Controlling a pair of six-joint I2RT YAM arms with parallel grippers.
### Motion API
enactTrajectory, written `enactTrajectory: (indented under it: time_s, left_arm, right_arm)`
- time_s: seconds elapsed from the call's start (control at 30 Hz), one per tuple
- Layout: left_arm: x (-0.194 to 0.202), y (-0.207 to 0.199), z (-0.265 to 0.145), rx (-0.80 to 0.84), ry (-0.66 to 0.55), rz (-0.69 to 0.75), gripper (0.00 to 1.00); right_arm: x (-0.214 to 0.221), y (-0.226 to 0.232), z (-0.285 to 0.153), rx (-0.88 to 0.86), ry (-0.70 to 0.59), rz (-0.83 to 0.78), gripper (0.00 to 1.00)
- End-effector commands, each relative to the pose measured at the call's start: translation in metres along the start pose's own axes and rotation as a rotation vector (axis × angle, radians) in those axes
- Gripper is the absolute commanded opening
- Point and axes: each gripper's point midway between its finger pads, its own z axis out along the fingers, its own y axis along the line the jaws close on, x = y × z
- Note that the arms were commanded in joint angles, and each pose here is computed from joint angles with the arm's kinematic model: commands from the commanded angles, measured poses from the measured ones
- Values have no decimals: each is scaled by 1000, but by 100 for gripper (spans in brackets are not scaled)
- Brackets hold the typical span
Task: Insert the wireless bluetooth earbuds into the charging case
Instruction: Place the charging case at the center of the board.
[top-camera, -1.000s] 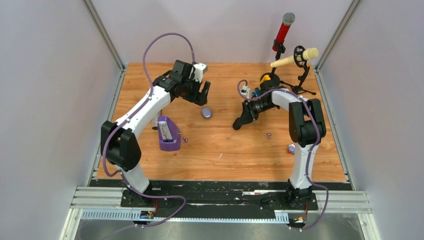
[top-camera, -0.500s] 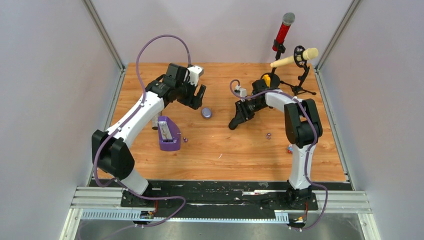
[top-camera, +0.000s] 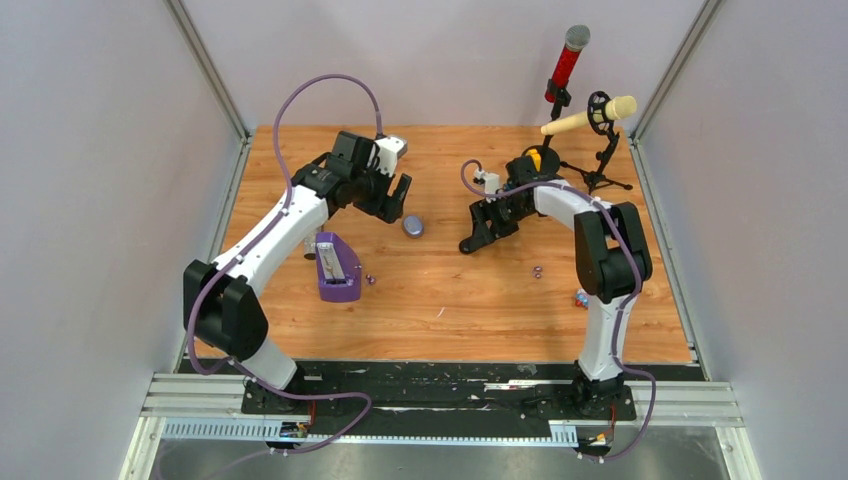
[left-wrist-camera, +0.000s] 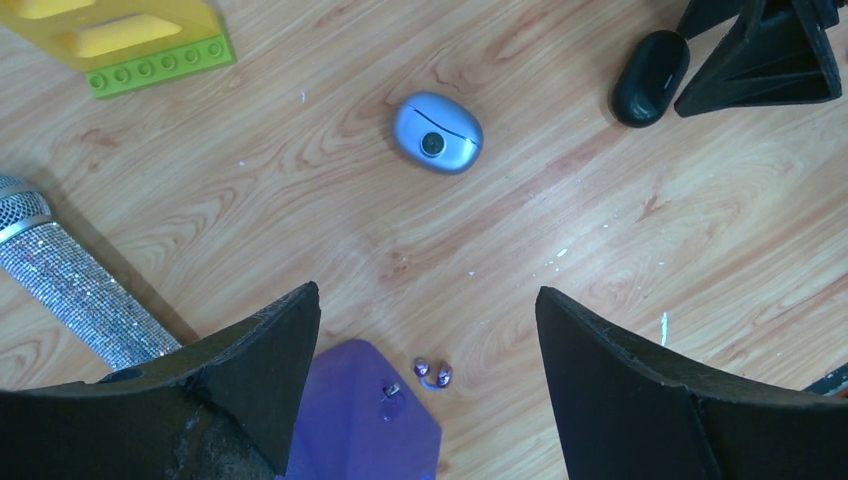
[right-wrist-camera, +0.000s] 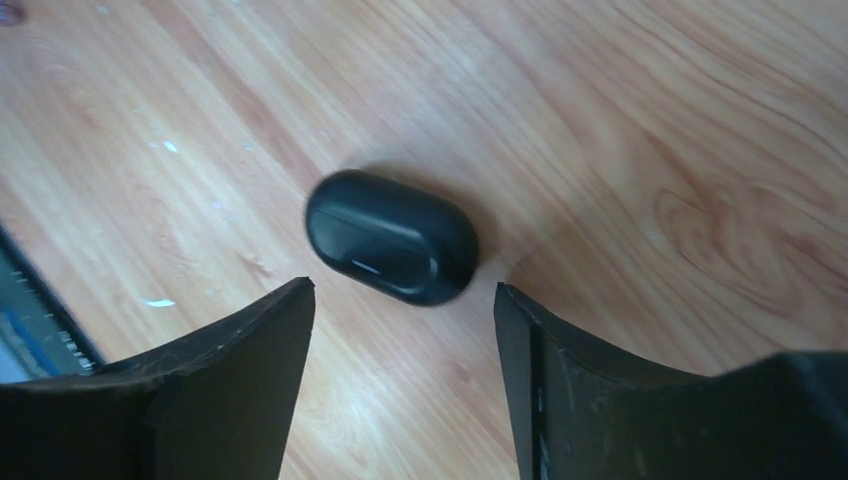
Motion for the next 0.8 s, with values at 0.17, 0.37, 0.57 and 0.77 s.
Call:
enactTrajectory:
  time_s: [0.17, 0.37, 0.57, 0.77]
  left_arm:
    - [-14, 3, -17, -21, -67, 60, 99]
    - [-4, 20, -5, -99, -30, 95, 100]
    - [16, 32, 25, -136, 52, 104, 100]
    - [8, 41, 52, -144, 79, 180, 100]
  right_arm:
    - [-18, -19, -45, 274, -43, -150, 75]
    - [-30, 11, -66, 279, -90, -297, 77]
    - [-39, 44, -95, 423, -217, -532, 83]
    - [-47, 88, -135, 431, -433, -638, 100]
